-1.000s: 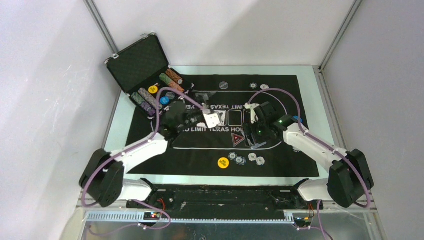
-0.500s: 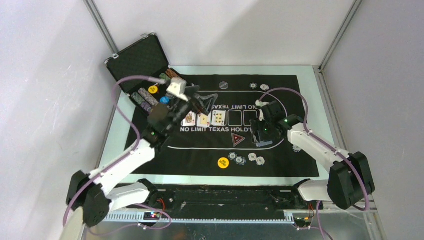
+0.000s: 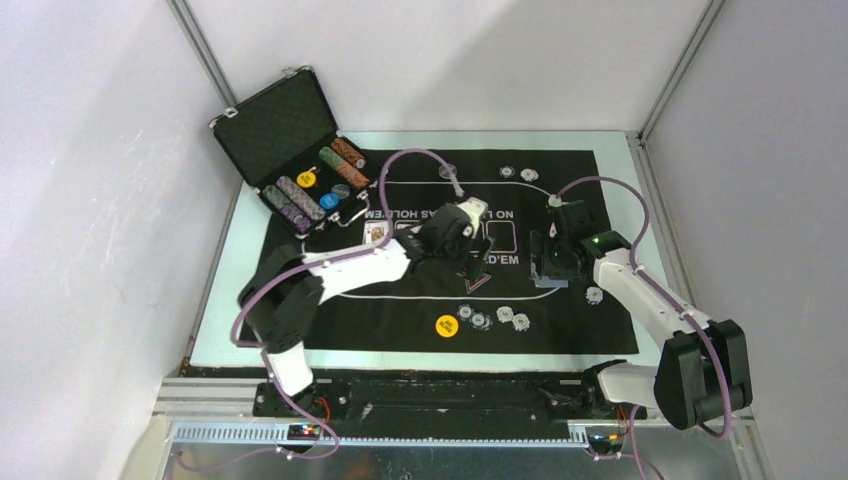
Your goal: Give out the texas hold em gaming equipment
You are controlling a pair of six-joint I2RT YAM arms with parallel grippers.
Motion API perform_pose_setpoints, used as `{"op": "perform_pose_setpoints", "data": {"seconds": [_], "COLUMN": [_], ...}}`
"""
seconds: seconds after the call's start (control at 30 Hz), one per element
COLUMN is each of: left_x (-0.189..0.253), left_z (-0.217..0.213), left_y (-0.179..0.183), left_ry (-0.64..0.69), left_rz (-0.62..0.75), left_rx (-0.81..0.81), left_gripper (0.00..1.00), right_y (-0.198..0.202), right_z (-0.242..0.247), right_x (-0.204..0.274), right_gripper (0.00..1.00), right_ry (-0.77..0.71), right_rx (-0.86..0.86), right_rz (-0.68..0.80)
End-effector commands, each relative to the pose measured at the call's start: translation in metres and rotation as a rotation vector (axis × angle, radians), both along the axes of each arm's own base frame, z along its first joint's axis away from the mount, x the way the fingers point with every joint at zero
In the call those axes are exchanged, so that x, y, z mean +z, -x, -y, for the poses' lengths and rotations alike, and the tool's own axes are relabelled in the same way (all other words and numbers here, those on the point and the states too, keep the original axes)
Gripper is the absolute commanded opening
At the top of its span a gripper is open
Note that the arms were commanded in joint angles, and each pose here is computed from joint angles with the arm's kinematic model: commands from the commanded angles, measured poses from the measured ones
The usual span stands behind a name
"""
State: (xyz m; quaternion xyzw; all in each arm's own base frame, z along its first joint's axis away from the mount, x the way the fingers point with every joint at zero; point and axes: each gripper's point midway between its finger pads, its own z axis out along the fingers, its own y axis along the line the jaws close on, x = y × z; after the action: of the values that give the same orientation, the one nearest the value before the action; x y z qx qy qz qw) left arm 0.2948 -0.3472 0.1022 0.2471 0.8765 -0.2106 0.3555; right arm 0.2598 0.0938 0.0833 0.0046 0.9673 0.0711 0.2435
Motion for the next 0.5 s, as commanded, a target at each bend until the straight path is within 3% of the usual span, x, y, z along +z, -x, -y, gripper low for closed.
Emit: {"op": "perform_pose_setpoints", "data": {"seconds": [0.0, 0.47], "left_x": [-0.013, -0.065], "left_z": [0.015, 0.027], "left_y": [0.008, -0.002], "left_ry": [-0.096, -0.231], "left_rz": [-0.04, -0.113], "left_rx": [0.018, 0.216], "left_gripper": [1.0, 1.0], "right_y": [-0.005, -0.006], "right_z": [0.009, 0.004], "right_x": [0.006, 0.006], "right_gripper": [0.0, 0.0], "right_ry": [0.011, -0.017], "right_rx": [-0.052, -0.032], "right_rz": [0.034, 0.043]}}
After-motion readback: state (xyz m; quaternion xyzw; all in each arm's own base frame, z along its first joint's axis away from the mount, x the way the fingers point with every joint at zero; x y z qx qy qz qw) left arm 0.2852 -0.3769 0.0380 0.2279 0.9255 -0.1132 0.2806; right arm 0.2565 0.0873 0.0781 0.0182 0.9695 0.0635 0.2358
